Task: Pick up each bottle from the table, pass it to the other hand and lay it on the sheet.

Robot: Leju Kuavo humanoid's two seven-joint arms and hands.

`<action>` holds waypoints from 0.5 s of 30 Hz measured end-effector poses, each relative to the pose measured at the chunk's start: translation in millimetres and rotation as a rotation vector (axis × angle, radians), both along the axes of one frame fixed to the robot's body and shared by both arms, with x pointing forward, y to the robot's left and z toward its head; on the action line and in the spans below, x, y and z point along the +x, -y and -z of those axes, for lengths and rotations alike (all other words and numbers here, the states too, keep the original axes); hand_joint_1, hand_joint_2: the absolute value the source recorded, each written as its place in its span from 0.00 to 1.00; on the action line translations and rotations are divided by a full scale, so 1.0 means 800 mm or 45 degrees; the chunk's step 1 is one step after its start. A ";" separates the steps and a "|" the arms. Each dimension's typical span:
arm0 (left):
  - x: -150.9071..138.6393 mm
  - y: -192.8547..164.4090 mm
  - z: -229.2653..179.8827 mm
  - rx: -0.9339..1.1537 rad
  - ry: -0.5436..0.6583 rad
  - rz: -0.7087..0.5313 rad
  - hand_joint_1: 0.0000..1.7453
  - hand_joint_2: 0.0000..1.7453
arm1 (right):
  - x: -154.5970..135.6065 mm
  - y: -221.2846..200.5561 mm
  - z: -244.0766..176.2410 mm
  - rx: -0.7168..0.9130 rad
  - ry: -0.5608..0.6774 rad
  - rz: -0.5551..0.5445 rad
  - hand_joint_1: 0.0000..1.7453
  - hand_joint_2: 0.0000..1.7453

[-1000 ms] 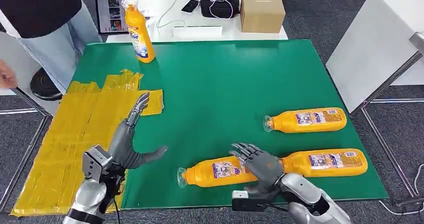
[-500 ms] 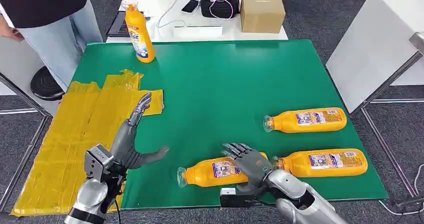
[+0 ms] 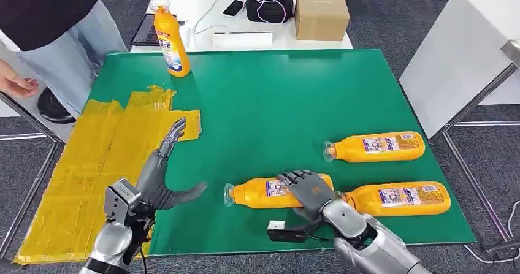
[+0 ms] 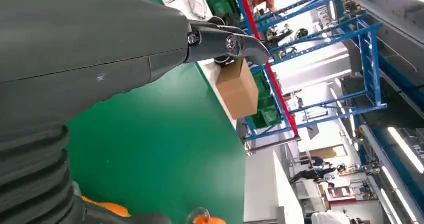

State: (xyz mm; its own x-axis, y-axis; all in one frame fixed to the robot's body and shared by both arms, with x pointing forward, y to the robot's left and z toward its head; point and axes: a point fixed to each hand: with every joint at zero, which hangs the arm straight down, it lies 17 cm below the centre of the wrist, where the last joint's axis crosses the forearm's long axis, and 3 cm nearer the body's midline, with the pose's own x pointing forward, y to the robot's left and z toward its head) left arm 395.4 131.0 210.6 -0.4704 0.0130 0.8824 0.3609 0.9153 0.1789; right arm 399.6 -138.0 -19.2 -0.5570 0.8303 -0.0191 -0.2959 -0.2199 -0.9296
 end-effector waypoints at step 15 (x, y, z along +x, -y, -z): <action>-0.011 0.000 0.003 0.005 -0.009 -0.004 0.00 1.00 | -0.006 -0.043 -0.033 0.274 0.072 0.054 1.00 1.00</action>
